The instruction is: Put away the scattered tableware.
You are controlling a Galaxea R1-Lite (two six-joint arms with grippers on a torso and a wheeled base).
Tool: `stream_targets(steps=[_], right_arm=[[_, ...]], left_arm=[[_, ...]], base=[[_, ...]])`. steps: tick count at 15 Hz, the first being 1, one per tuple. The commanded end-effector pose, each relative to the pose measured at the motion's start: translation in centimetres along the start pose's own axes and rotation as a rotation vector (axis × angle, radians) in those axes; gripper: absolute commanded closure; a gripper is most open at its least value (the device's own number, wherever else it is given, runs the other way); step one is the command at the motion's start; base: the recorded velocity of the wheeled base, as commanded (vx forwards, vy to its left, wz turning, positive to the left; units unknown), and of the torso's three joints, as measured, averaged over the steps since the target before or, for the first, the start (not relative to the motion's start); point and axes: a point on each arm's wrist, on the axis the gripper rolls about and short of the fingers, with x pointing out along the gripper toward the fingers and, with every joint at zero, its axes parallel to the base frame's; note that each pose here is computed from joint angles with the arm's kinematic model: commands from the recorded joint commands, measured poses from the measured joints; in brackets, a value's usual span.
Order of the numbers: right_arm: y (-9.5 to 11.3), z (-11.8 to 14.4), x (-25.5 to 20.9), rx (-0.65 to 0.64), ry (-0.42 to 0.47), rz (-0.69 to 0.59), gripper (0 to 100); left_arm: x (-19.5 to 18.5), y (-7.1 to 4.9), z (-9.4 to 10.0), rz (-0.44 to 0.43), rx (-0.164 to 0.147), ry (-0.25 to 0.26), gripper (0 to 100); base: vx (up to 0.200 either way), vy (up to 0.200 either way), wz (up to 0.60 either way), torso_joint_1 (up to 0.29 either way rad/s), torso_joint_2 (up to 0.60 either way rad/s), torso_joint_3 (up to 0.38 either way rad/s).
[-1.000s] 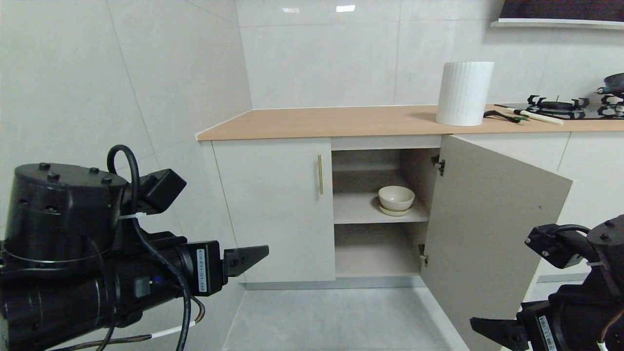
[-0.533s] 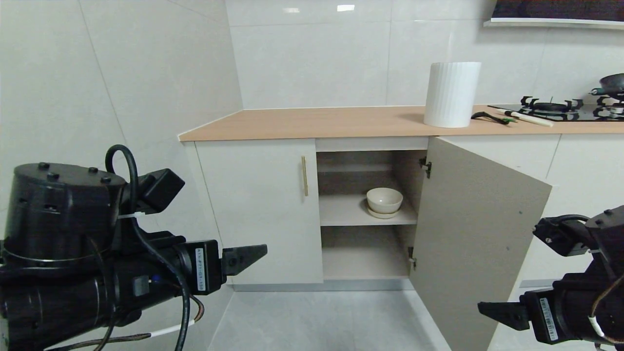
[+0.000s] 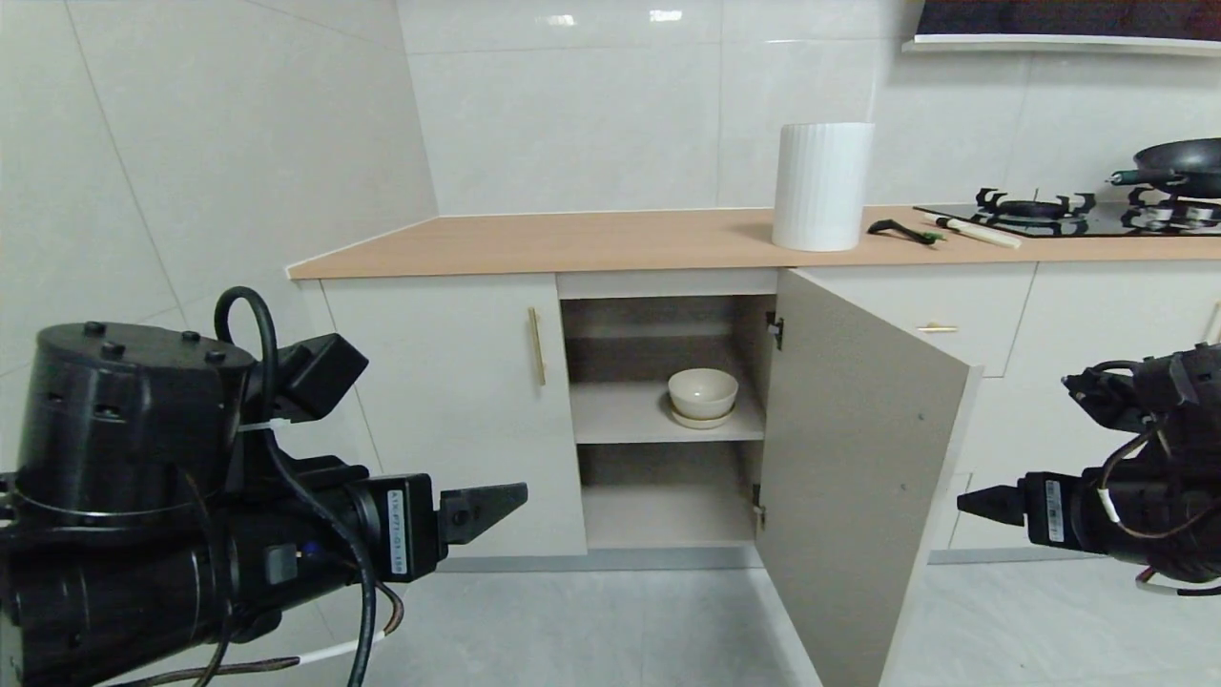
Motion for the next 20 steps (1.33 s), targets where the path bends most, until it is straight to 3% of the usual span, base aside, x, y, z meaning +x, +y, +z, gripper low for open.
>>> stream_targets(steps=[1, 8, 12, 16, 20], right_arm=[[-2.5, 0.8, 4.9, 0.087, 0.025, -0.105, 0], [-5.3, 3.2, 9.9, 0.321, -0.088, -0.168, 0], [-5.2, 3.3, 12.5, 0.368, -0.059, -0.174, 0], [-3.9, 3.0, 13.9, 0.358, -0.034, -0.146, 0], [-1.0, 3.0, 14.1, 0.296, -0.035, -0.071, 0]], left_arm=[[0.1, 0.0, 0.0, 0.001, -0.002, 0.001, 0], [0.0, -0.1, 0.1, -0.001, -0.003, -0.008, 0], [-0.2, -0.2, 0.4, -0.013, -0.006, -0.038, 0], [-0.2, -0.2, 0.6, 0.006, -0.009, -0.069, 0], [-0.2, -0.1, 0.7, 0.008, -0.009, -0.071, 0]], base=[[0.000, 0.000, 0.00, 0.000, 0.00, 0.000], [0.000, 0.000, 0.00, 0.000, 0.00, 0.000], [0.000, 0.000, 0.00, 0.000, 0.00, 0.000], [0.000, 0.000, 0.00, 0.000, 0.00, 0.000], [0.000, 0.000, 0.00, 0.000, 0.00, 0.000]])
